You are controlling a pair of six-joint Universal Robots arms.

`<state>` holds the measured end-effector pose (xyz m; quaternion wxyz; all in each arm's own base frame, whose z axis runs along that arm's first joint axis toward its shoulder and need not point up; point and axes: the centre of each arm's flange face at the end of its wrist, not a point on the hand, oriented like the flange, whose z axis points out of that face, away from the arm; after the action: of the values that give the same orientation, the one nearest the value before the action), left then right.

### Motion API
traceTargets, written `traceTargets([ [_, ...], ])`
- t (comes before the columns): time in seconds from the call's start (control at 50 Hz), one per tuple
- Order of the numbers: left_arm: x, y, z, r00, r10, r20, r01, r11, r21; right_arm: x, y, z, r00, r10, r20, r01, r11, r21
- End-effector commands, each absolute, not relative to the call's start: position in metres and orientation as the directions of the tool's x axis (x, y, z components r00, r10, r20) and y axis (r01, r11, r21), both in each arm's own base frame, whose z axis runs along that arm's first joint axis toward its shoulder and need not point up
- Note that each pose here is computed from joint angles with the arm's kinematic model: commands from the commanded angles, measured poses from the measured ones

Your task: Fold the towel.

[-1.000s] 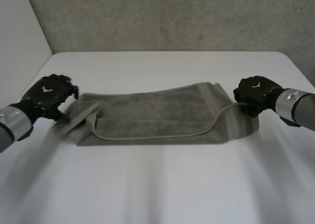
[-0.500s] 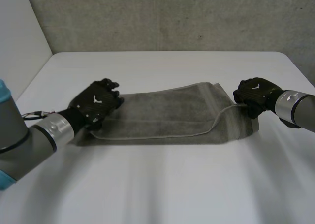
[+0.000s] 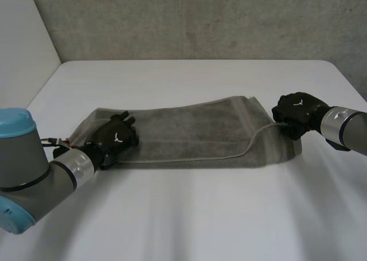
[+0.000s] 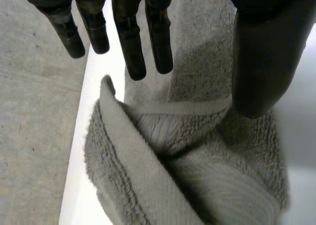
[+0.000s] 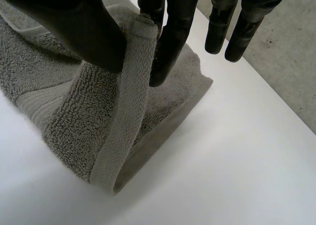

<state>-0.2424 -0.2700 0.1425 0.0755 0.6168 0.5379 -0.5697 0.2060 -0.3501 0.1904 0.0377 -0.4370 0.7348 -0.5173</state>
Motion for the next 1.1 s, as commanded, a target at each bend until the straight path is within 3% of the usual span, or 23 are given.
traceTargets([
  [0.02, -0.237, -0.277, 0.135, -0.191, 0.554, -0.81, 0.78, -0.415, -0.468, 0.207, -0.349, 0.189, -0.613, -0.685, 0.394, -0.604, 0.085, -0.793],
  [0.18, -0.234, -0.288, 0.133, -0.199, 0.503, -0.841, 0.786, -0.431, -0.444, 0.207, -0.348, 0.187, -0.613, -0.688, 0.389, -0.605, 0.091, -0.791],
  [0.36, -0.229, -0.295, 0.126, -0.206, 0.511, -0.835, 0.795, -0.41, -0.447, 0.207, -0.348, 0.186, -0.613, -0.689, 0.386, -0.605, 0.094, -0.791],
  [0.54, -0.228, -0.302, 0.149, -0.256, 0.462, -0.849, 0.782, -0.417, -0.462, 0.206, -0.348, 0.186, -0.616, -0.686, 0.387, -0.606, 0.098, -0.789],
  [0.56, -0.227, -0.303, 0.161, -0.298, 0.452, -0.841, 0.768, -0.41, -0.492, 0.205, -0.349, 0.187, -0.62, -0.682, 0.389, -0.605, 0.1, -0.79],
  [0.58, -0.227, -0.303, 0.161, -0.298, 0.452, -0.841, 0.768, -0.41, -0.492, 0.205, -0.349, 0.187, -0.62, -0.682, 0.389, -0.605, 0.1, -0.79],
  [0.62, -0.226, -0.303, 0.185, -0.423, 0.454, -0.784, 0.706, -0.377, -0.6, 0.203, -0.35, 0.19, -0.634, -0.673, 0.382, -0.594, 0.107, -0.797],
  [0.64, -0.226, -0.303, 0.185, -0.424, 0.454, -0.784, 0.705, -0.377, -0.6, 0.203, -0.351, 0.19, -0.634, -0.673, 0.381, -0.594, 0.107, -0.797],
  [0.66, -0.224, -0.304, 0.198, -0.493, 0.463, -0.737, 0.66, -0.352, -0.663, 0.203, -0.351, 0.192, -0.65, -0.666, 0.365, -0.578, 0.122, -0.807],
  [0.68, -0.224, -0.304, 0.198, -0.493, 0.463, -0.736, 0.66, -0.352, -0.664, 0.203, -0.351, 0.192, -0.65, -0.666, 0.365, -0.578, 0.122, -0.807],
  [0.72, -0.216, -0.309, 0.221, -0.634, 0.469, -0.615, 0.546, -0.292, -0.786, 0.201, -0.352, 0.195, -0.673, -0.659, 0.336, -0.55, 0.143, -0.823],
  [0.74, -0.216, -0.309, 0.221, -0.635, 0.469, -0.614, 0.545, -0.291, -0.786, 0.201, -0.352, 0.195, -0.673, -0.659, 0.336, -0.55, 0.143, -0.823],
  [0.78, -0.204, -0.311, 0.234, -0.734, 0.481, -0.48, 0.432, -0.213, -0.876, 0.197, -0.35, 0.198, -0.683, -0.658, 0.316, -0.541, 0.166, -0.824],
  [0.84, -0.2, -0.309, 0.234, -0.761, 0.494, -0.42, 0.392, -0.164, -0.905, 0.186, -0.345, 0.203, -0.693, -0.669, 0.267, -0.539, 0.235, -0.809],
  [0.88, -0.196, -0.302, 0.227, -0.77, 0.541, -0.337, 0.362, -0.063, -0.93, 0.183, -0.338, 0.207, -0.685, -0.69, 0.235, -0.544, 0.269, -0.794],
  [0.98, -0.191, -0.285, 0.214, -0.747, 0.629, -0.214, 0.356, 0.108, -0.928, 0.185, -0.316, 0.218, -0.586, -0.79, 0.179, -0.595, 0.269, -0.758],
  [1.1, -0.181, -0.286, 0.207, -0.729, 0.677, -0.102, 0.348, 0.238, -0.907, 0.177, -0.318, 0.225, -0.499, -0.832, 0.245, -0.661, 0.182, -0.728],
])
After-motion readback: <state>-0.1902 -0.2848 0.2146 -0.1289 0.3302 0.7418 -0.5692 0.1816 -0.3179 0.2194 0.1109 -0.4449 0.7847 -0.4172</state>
